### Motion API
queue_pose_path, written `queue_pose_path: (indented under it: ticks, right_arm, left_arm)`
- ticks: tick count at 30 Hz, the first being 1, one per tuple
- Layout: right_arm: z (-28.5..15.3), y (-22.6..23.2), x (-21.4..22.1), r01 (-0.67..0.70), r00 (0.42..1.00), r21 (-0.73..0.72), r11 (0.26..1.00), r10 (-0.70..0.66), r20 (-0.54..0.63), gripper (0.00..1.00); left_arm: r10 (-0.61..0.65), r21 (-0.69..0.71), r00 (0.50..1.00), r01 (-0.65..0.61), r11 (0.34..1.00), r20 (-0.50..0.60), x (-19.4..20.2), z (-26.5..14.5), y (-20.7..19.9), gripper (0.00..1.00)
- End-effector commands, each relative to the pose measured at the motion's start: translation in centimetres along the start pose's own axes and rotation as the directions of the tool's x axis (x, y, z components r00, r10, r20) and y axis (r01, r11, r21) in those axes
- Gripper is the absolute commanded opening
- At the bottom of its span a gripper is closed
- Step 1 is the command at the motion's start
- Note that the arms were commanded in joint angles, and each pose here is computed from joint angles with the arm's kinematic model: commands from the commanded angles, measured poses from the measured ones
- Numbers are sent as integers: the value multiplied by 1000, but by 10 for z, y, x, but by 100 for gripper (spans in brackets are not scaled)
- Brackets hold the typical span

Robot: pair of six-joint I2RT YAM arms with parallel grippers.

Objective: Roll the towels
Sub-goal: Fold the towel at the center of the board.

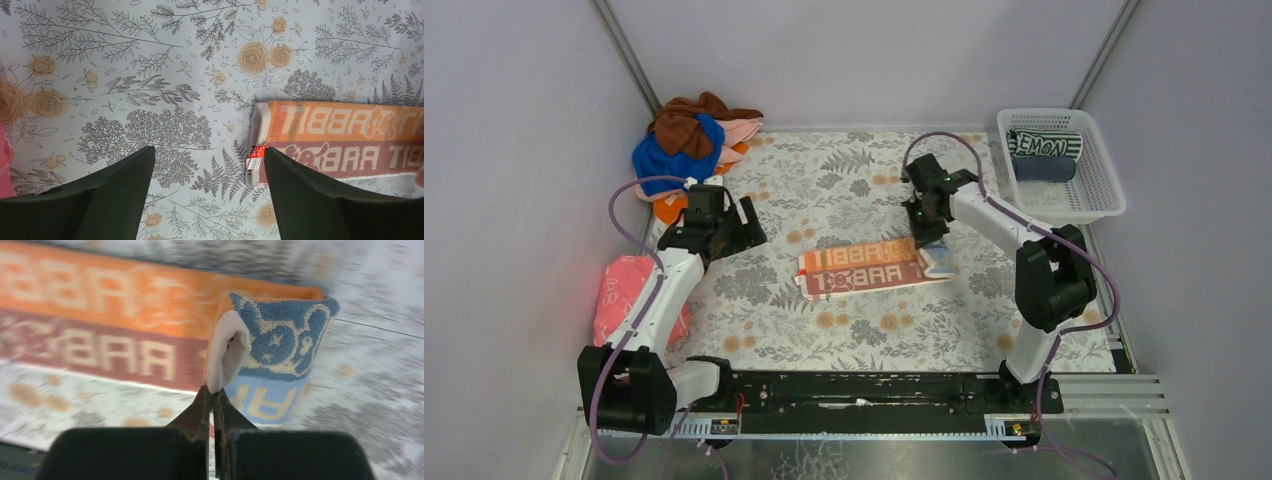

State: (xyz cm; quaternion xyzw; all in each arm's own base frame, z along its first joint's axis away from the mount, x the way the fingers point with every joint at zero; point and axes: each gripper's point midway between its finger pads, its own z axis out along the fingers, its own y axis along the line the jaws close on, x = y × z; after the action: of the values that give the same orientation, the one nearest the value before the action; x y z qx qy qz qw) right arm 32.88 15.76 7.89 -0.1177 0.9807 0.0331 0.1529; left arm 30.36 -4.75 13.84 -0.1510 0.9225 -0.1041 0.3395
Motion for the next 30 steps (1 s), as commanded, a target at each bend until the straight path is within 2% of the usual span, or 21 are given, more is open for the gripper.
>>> queue_pose_path:
  ticks: [1, 10, 30]
  right_arm:
    - [-24, 83, -16, 13, 998, -280, 960, 6, 67, 0]
    - [-30, 157, -34, -59, 990, -460, 886, 113, 90, 0]
    - [-30, 227, -47, -90, 989, -555, 827, 138, 44, 0]
  left_arm:
    - [-1, 26, 1000, 1, 1000, -9, 2, 4, -5, 80]
    - [-28, 86, 997, 35, 996, -78, 18, 13, -15, 79]
    - [-29, 111, 993, 42, 993, -114, 25, 17, -19, 78]
